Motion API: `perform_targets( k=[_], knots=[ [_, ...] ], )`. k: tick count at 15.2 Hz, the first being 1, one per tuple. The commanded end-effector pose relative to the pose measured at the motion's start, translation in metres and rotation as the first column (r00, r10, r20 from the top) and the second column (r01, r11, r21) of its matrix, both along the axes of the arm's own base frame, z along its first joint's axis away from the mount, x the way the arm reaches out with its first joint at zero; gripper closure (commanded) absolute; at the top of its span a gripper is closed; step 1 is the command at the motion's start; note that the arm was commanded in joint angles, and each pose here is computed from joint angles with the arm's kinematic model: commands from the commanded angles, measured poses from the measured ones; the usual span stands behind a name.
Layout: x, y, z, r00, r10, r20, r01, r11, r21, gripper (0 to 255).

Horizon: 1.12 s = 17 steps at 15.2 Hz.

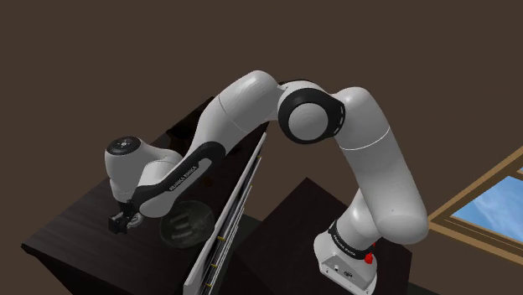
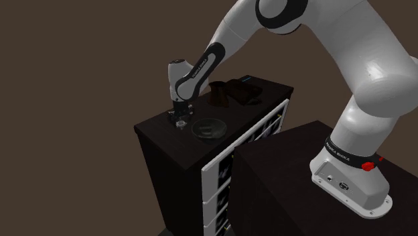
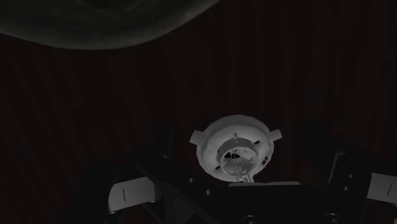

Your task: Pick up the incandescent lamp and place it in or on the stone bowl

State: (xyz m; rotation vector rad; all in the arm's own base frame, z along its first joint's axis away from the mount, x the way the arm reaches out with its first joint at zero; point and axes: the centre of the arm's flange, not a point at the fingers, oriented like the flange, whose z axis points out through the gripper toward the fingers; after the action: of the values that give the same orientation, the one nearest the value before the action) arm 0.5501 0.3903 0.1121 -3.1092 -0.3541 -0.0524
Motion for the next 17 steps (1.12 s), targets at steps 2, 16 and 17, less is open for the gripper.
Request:
perform_targets(
  k=[2,16,17],
  knots=[
    [0.000,0.000,-0.001,1.000,0.000,0.000,0.000,1.000,0.000,0],
    [0.000,0.000,0.005,1.000,0.000,0.000,0.000,1.000,0.000,255],
    [0.000,0.000,0.010,1.000,0.000,0.000,0.000,1.000,0.000,255]
  ],
)
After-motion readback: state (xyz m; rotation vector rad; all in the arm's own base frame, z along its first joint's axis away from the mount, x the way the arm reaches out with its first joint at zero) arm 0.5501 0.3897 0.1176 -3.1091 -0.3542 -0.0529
